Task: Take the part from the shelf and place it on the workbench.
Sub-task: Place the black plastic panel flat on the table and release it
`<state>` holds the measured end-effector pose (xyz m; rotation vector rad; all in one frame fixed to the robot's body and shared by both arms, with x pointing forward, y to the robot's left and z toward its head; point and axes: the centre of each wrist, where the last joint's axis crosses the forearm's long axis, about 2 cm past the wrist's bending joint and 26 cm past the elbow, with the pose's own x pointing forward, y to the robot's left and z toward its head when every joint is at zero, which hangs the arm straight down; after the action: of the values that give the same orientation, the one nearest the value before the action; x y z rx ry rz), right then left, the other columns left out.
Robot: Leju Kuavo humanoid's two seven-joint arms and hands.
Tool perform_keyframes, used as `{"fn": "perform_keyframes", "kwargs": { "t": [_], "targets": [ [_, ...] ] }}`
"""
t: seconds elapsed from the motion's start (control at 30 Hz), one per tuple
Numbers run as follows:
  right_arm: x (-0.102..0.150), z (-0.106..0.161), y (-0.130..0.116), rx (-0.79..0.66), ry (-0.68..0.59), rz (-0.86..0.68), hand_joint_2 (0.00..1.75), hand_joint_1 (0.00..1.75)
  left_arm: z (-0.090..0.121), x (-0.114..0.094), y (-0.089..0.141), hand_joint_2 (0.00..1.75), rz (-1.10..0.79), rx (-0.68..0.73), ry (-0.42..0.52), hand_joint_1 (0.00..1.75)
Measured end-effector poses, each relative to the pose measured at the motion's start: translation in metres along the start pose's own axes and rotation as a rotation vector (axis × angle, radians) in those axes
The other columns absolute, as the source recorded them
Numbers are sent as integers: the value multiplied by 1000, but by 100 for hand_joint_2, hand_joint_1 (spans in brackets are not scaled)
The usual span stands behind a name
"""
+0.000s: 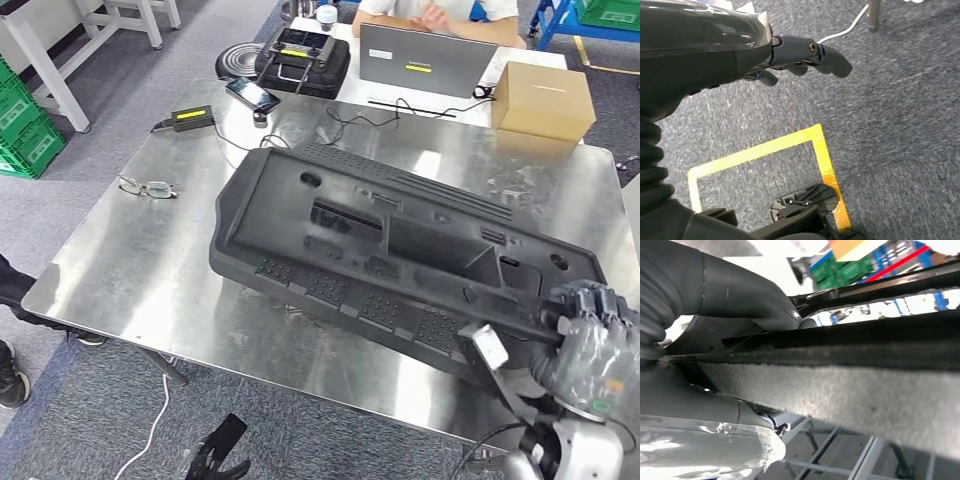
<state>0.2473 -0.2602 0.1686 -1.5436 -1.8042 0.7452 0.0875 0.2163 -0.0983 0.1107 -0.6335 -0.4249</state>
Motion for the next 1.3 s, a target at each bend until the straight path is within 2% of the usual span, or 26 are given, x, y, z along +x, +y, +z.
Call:
{"fn": "perform_keyframes", "kwargs": {
  "t": [0.27,0.57,0.8,1.1,1.3],
  "targets": [
    [-23,-33,25,46,43,98,175,175,-3,6,1,0,-33,-17,-4,0],
    [-36,-42,35,84,63,160,175,175,-3,8,1,0,-39,-22,-6,0],
    [-46,-54,41,118,126,214,175,175,-4,10,1,0,-63,-35,-6,0],
    [-47,-66,53,189,216,249,175,175,-5,14,1,0,-73,-42,-8,0],
    [-28,-67,69,265,219,252,175,175,-6,17,1,0,-74,-49,-3,0]
  ]
}}
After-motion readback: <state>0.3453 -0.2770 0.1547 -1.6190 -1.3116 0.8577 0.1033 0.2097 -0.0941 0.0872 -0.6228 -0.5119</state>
